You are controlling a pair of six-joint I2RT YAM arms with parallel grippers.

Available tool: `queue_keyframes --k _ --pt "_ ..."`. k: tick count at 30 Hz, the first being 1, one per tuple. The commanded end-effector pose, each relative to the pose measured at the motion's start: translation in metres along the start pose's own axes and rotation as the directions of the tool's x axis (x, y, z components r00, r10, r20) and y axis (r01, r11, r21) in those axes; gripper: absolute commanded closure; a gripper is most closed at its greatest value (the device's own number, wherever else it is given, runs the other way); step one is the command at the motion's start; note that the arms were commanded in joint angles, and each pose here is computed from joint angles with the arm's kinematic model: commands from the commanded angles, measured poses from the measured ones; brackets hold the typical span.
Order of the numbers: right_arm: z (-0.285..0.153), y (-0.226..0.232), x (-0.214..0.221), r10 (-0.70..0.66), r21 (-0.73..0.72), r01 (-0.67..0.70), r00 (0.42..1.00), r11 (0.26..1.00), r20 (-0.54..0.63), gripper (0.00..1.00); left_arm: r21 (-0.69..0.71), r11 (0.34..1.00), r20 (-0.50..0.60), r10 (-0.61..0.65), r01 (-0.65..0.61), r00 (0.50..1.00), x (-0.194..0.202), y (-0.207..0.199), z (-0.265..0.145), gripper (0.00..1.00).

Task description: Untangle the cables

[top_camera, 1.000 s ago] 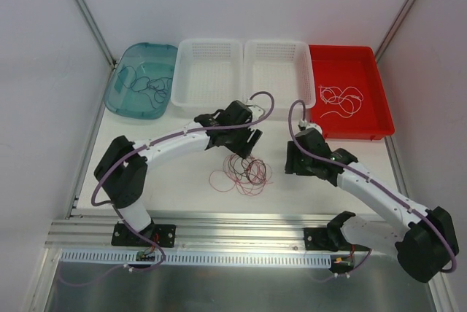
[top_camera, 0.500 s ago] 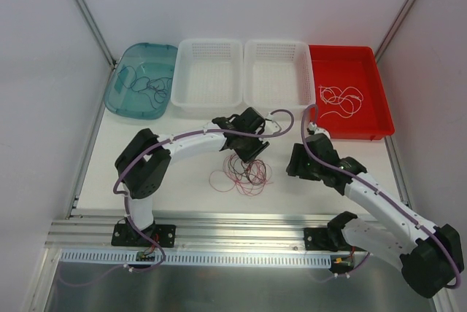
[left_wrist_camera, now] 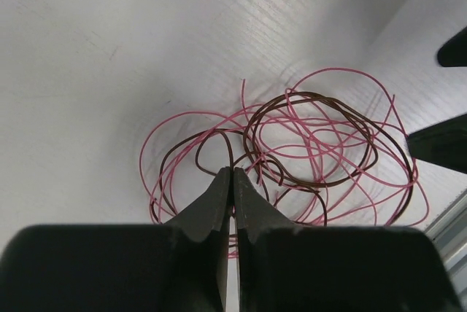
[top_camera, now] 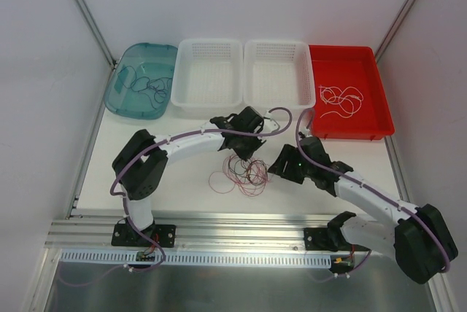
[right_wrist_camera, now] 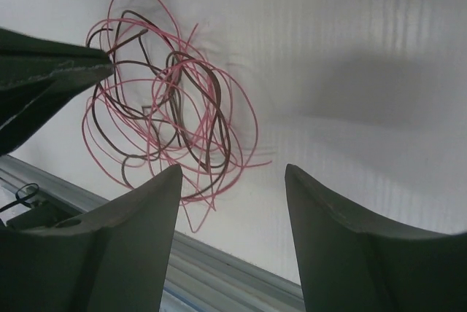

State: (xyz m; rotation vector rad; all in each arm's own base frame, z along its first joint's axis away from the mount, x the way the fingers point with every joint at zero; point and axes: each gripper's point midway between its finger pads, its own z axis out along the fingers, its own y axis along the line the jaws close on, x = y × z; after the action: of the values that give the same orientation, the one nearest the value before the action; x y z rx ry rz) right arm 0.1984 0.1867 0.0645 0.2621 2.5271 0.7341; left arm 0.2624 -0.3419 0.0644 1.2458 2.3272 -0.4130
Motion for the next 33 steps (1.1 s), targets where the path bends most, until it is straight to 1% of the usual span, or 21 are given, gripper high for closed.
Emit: queue_keyframes --k 1,2,5,7,11,12,14,15,17,18,20,21,22,23,24,26,27,28,29,30,33 --pt "0.011 0.031 -0.013 0.075 -0.126 -0.072 0.997 0.989 0.022 0.37 0.002 0.999 0.103 -0.050 0.050 0.993 -0.023 -0.007 -0.035 1.00" --pt "0.014 0.036 -0.018 0.079 -0.142 -0.073 0.996 0.987 0.036 0.38 0.007 0.998 0.111 -0.059 0.058 0.992 -0.024 -0.009 -0.038 1.00" --pt "0.027 0.038 -0.017 0.090 -0.145 -0.086 0.996 0.986 0.019 0.38 0.013 0.997 0.130 -0.080 0.079 0.988 -0.024 -0.011 -0.049 1.00" --pt "0.038 0.035 -0.012 0.098 -0.125 -0.099 0.995 0.987 -0.012 0.39 0.017 0.992 0.152 -0.123 0.122 0.981 -0.027 -0.013 -0.059 1.00" --pt "0.054 0.038 -0.002 0.094 -0.130 -0.101 0.994 0.986 -0.057 0.45 -0.008 0.990 0.221 -0.135 0.140 0.966 -0.039 -0.010 -0.083 1.00" --pt "0.056 0.038 0.000 0.100 -0.128 -0.108 0.993 0.986 -0.068 0.49 -0.025 0.989 0.264 -0.132 0.143 0.956 -0.046 -0.007 -0.099 1.00" --pt "0.060 0.032 0.005 0.118 -0.108 -0.127 0.989 0.986 -0.086 0.54 -0.057 0.985 0.309 -0.137 0.162 0.941 -0.053 -0.001 -0.117 1.00" --pt "0.060 0.030 0.007 0.124 -0.101 -0.133 0.988 0.986 -0.090 0.60 -0.114 0.975 0.352 -0.138 0.189 0.926 -0.058 0.010 -0.138 1.00" --pt "0.056 0.023 0.005 0.129 -0.081 -0.135 0.989 0.988 -0.077 0.69 -0.164 0.959 0.398 -0.151 0.232 0.905 -0.062 0.022 -0.163 1.00" --pt "0.053 0.020 0.004 0.118 -0.073 -0.123 0.991 0.990 -0.068 0.76 -0.190 0.946 0.448 -0.153 0.261 0.881 -0.068 0.029 -0.186 1.00" --pt "0.047 0.005 0.002 0.122 -0.010 -0.123 0.991 0.992 -0.063 0.84 -0.274 0.899 0.483 -0.178 0.341 0.858 -0.062 0.053 -0.213 1.00" --pt "0.041 0.002 -0.005 0.114 0.000 -0.114 0.993 0.993 -0.034 0.89 -0.283 0.882 0.531 -0.182 0.376 0.827 -0.065 0.059 -0.238 1.00" --pt "0.037 -0.012 -0.005 0.115 0.046 -0.113 0.993 0.993 -0.039 0.90 -0.320 0.846 0.555 -0.198 0.427 0.808 -0.059 0.072 -0.253 1.00" --pt "0.033 -0.015 -0.009 0.110 0.054 -0.109 0.994 0.993 -0.025 0.91 -0.342 0.813 0.582 -0.210 0.471 0.786 -0.055 0.085 -0.267 1.00" --pt "0.029 -0.022 -0.013 0.109 0.074 -0.108 0.994 0.991 -0.011 0.92 -0.346 0.788 0.626 -0.211 0.510 0.750 -0.052 0.092 -0.290 1.00" --pt "0.016 -0.035 -0.022 0.103 0.113 -0.104 0.994 0.988 0.021 0.93 -0.377 0.719 0.666 -0.228 0.584 0.711 -0.037 0.108 -0.314 1.00" --pt "0.011 -0.038 -0.027 0.101 0.123 -0.105 0.994 0.987 0.036 0.93 -0.382 0.673 0.702 -0.235 0.634 0.673 -0.027 0.120 -0.335 1.00" --pt "0.002 -0.047 -0.032 0.113 0.144 -0.120 0.992 0.982 0.053 0.93 -0.379 0.644 0.720 -0.246 0.664 0.649 -0.020 0.126 -0.343 1.00" --pt "-0.003 -0.051 -0.036 0.096 0.155 -0.104 0.993 0.982 0.062 0.93 -0.396 0.608 0.726 -0.251 0.688 0.640 -0.010 0.132 -0.352 1.00" --pt "-0.008 -0.051 -0.043 0.091 0.159 -0.103 0.993 0.982 0.079 0.93 -0.401 0.570 0.750 -0.245 0.717 0.615 -0.001 0.139 -0.367 1.00" --pt "-0.024 -0.064 -0.053 0.083 0.200 -0.104 0.991 0.974 0.107 0.93 -0.460 0.476 0.759 -0.227 0.749 0.610 0.020 0.151 -0.391 1.00"
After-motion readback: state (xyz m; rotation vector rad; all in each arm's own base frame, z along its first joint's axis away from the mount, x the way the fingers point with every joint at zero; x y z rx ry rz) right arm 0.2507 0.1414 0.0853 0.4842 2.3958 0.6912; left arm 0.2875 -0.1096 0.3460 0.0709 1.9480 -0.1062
